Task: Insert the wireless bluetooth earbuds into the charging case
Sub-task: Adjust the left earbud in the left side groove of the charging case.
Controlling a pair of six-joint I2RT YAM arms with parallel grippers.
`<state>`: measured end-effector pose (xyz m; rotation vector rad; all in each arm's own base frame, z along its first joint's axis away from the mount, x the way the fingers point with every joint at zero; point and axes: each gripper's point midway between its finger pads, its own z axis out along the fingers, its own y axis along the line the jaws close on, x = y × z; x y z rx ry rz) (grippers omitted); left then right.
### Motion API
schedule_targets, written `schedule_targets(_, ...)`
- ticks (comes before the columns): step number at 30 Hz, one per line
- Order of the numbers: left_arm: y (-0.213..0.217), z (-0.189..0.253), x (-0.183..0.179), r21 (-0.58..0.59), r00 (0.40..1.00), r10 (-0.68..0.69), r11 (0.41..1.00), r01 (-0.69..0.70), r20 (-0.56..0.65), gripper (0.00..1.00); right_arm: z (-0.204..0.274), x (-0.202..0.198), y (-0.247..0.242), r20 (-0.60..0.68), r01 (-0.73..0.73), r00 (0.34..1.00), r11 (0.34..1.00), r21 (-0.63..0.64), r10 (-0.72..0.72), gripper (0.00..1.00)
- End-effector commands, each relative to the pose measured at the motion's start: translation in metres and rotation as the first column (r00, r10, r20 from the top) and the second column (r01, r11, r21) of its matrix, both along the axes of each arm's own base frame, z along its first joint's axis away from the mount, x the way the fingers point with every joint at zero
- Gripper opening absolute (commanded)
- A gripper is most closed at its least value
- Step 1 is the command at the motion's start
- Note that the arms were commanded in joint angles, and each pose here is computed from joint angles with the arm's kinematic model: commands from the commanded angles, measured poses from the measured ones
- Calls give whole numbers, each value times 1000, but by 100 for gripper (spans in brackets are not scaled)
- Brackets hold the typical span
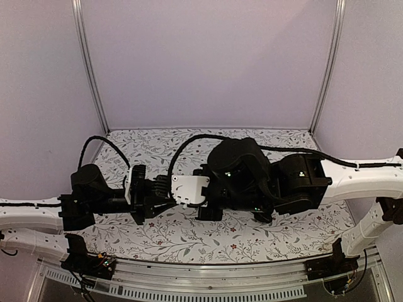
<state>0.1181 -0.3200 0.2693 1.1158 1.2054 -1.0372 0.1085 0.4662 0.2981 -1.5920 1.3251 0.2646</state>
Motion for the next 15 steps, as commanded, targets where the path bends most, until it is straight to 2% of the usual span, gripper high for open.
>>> schedule_targets(1, 3, 28, 4, -96, 998, 13, 995, -8, 54, 0, 16, -5, -6, -3, -12, 1000, 1000, 13, 12, 14)
schedule_targets(4, 3, 26, 3, -91, 998, 13, 996, -8, 54, 0, 33, -9, -6, -7, -32, 999, 997, 66, 33, 17)
schedule_targets(11, 5, 24, -1, -104, 998, -2, 995, 9, 64, 0, 73, -37, -16, -59, -158, 983, 964, 213, 174, 37)
schedule_targets(15, 9, 26, -11, -129, 995, -38, 990, 50, 96, 0, 90, -42, -27, -95, -188, 970, 940, 285, 223, 45)
